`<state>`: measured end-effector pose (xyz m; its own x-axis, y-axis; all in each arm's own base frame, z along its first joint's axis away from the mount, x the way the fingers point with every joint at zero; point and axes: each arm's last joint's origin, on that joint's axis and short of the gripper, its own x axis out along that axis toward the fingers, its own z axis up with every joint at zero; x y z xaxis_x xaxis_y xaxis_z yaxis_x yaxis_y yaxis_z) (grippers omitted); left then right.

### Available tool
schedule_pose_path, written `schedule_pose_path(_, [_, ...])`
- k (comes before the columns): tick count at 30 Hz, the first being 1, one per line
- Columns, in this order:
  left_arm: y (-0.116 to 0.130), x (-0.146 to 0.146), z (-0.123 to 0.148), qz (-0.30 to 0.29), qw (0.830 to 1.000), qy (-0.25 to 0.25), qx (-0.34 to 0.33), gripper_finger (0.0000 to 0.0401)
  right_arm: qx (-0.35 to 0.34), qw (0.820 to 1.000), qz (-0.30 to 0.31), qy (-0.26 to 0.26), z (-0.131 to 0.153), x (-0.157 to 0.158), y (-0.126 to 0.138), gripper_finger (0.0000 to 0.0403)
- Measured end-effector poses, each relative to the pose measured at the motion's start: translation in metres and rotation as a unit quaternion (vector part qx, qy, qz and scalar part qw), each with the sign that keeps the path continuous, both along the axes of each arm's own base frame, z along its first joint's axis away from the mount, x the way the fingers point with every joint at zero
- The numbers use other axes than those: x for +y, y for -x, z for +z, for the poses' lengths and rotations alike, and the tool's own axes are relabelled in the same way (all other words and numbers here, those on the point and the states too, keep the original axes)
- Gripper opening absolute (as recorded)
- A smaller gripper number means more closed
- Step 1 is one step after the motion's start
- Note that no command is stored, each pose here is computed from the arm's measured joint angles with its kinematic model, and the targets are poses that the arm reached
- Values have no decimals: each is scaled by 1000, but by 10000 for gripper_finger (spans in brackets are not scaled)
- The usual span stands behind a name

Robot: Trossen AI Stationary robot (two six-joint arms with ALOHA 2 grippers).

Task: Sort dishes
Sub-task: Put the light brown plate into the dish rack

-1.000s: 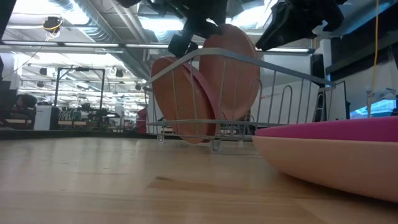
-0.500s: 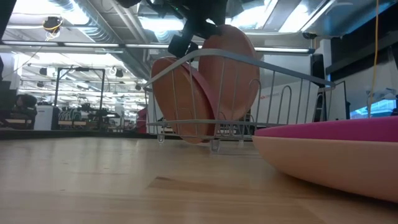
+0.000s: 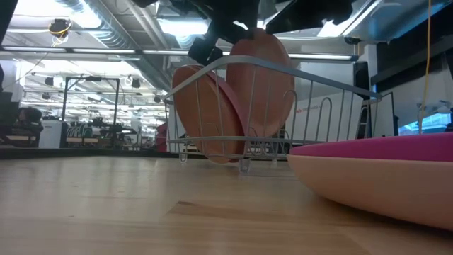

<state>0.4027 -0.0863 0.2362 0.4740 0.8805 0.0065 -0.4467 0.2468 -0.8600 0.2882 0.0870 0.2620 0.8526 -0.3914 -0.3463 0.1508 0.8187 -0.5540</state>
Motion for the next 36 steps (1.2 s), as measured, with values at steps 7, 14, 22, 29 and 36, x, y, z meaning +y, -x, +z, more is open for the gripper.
schedule_pose_path(7, [2,-8,-1,-8,1000,-1,3,43,6,1000,-12,11,0,-9,-2,159])
schedule_pose_path(14, [4,-17,-1,-20,1000,1,-1,43,8,1000,-11,8,0,-13,-4,159])
schedule_pose_path(22, [8,-29,-1,-35,999,6,-9,43,12,1000,7,-10,-1,-11,-3,159])
schedule_pose_path(29, [11,-40,-1,-49,999,8,-13,43,17,1000,13,-20,-3,-11,-3,159])
schedule_pose_path(36, [8,-33,-1,-41,999,11,-18,43,17,1000,12,-19,-3,-11,-3,159])
